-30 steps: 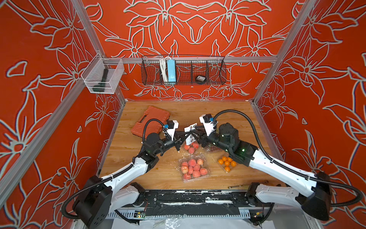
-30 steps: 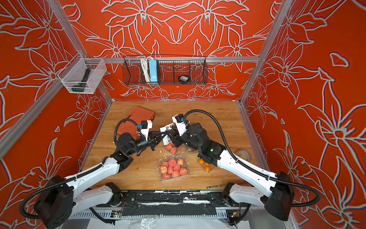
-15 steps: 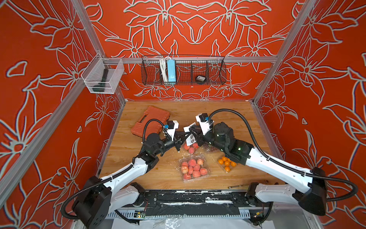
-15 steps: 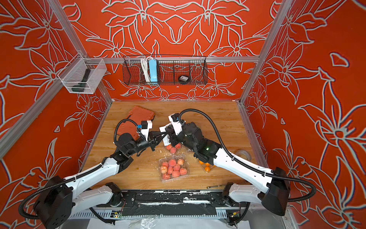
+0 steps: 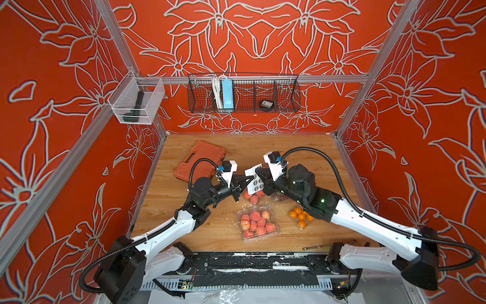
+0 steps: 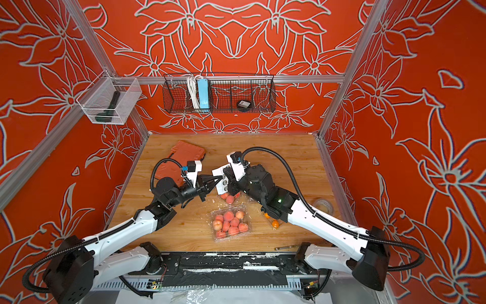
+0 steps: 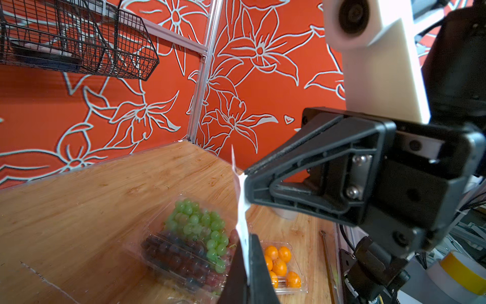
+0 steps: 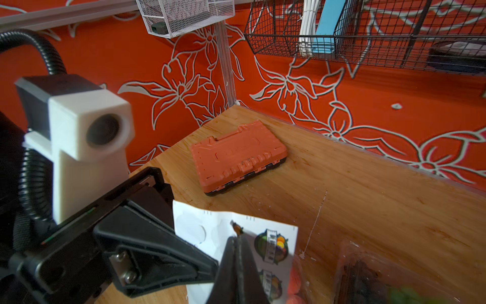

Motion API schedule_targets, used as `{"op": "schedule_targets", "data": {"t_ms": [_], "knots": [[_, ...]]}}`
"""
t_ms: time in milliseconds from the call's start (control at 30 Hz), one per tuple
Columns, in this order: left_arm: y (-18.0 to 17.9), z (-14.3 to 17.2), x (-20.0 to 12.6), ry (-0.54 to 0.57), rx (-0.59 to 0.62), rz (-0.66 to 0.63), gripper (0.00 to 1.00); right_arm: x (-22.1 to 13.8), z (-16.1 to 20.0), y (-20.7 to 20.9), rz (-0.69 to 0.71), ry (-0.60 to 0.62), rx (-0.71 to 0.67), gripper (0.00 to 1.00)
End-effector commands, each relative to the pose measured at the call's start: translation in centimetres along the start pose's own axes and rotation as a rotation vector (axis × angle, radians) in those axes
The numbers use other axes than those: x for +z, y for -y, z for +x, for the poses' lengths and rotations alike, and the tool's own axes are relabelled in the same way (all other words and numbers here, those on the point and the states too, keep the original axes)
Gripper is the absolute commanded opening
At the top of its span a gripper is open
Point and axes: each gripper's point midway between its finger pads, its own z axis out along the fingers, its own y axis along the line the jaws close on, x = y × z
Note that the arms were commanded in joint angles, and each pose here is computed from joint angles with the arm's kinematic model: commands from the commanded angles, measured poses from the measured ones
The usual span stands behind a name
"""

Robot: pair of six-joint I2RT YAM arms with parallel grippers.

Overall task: Label fruit boxes
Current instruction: Tear off the label from the label sticker, then stick the label on the fruit box, then place the label sticker at the center of the board.

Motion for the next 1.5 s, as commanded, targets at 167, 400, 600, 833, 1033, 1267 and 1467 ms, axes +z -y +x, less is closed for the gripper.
{"op": "schedule_targets", "data": {"t_ms": [167, 400, 600, 833, 1033, 1267, 1467], "knots": [[0.3, -0.9, -0.4, 0.029, 0.014, -0.010, 0.00, -1.5, 0.1, 0.1, -0.007, 0.008, -0.014, 0.00], [-2.5, -0.7, -0.5, 0.006, -0.040, -0.167, 0.00, -2.5, 0.6, 0.8, 0.018, -0.009, -0.018, 0.00], [-7.8, 5.5, -2.5, -0.184, -0.297, -0.362, 0.00, -1.1, 3.9, 3.1, 0.106, -0.162, -0.036, 0.00], [-14.2, 14.6, -9.8, -0.390, -0.378, -0.870, 0.00, 3.8, 12.4, 3.8, 0.114, -0.521, -0.022, 0.00], [-15.0, 19.1, -12.1, -0.504, -0.441, -0.974, 0.00, 5.6, 17.2, 4.9, 0.178, -0.685, -0.023, 0.00], [-15.9, 19.8, -13.5, -0.522, -0.425, -1.059, 0.07, 6.5, 19.4, 5.4, 0.201, -0.750, -0.031, 0.00], [-16.4, 20.0, -14.0, -0.532, -0.417, -1.104, 0.23, 7.9, 21.1, 5.3, 0.195, -0.793, -0.025, 0.00]]}}
